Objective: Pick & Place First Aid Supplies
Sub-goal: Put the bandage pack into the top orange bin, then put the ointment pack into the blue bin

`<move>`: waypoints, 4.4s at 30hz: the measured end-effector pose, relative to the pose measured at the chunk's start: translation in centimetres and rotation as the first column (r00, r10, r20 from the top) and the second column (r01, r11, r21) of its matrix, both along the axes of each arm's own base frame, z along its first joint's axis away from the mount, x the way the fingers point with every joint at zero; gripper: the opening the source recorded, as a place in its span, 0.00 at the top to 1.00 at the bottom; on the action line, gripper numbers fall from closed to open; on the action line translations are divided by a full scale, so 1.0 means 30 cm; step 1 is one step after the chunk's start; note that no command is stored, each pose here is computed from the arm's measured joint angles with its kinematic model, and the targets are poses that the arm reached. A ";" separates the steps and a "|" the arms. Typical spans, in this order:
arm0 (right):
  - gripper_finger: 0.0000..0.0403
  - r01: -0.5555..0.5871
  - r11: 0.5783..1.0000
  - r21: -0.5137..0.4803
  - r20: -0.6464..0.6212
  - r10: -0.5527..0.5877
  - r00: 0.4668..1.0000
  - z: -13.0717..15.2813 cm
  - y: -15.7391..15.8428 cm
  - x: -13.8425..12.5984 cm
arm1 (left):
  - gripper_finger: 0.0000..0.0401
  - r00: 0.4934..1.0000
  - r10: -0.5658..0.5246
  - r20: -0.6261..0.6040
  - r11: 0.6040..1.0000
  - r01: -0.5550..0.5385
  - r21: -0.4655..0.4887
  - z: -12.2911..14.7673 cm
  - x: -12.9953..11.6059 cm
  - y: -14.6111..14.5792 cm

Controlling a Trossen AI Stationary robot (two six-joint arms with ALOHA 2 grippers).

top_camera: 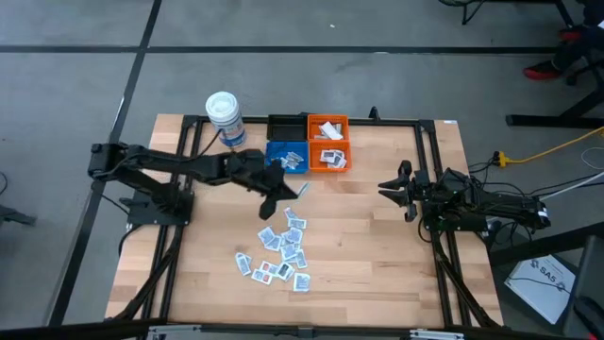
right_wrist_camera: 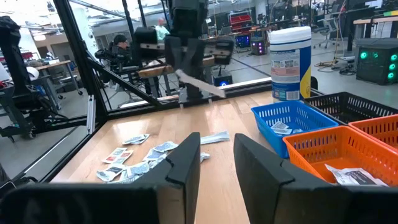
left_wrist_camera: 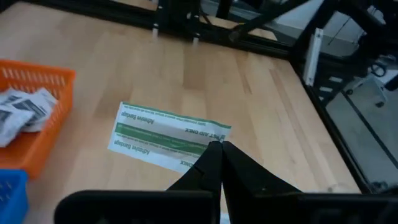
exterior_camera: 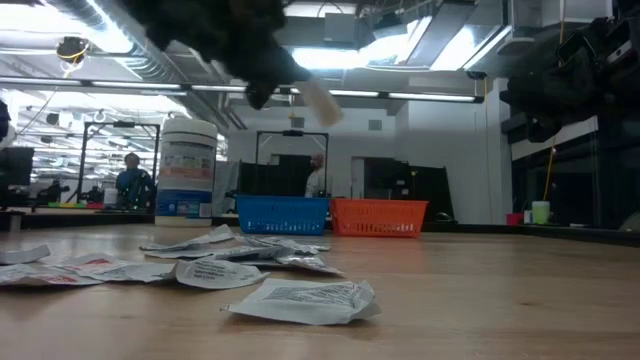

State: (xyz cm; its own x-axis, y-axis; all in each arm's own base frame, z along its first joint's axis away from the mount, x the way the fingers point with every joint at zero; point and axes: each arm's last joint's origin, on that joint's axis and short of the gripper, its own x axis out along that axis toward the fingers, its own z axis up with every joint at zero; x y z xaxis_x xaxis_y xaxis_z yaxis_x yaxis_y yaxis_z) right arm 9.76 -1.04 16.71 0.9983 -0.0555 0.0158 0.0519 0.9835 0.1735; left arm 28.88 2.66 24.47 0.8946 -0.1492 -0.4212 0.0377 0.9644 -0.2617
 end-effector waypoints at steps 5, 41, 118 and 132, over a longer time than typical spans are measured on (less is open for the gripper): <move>0.75 0.000 1.000 0.000 0.000 0.000 1.000 0.000 0.000 0.000 | 1.00 0.998 0.049 -0.028 0.999 -0.048 0.016 0.026 0.089 0.082; 0.75 0.000 1.000 0.000 0.000 0.000 1.000 0.000 0.000 0.000 | 1.00 0.886 0.431 -0.170 0.896 -0.397 0.198 -0.095 0.381 0.683; 0.75 0.000 1.000 0.000 0.000 0.000 1.000 0.000 0.000 0.000 | 0.73 0.922 0.046 -0.384 0.934 0.096 0.343 0.197 0.301 0.057; 0.75 0.000 1.000 0.000 0.000 0.000 1.000 0.000 0.000 0.000 | 0.77 0.861 -0.199 -0.469 0.883 0.365 0.294 0.082 0.264 -0.319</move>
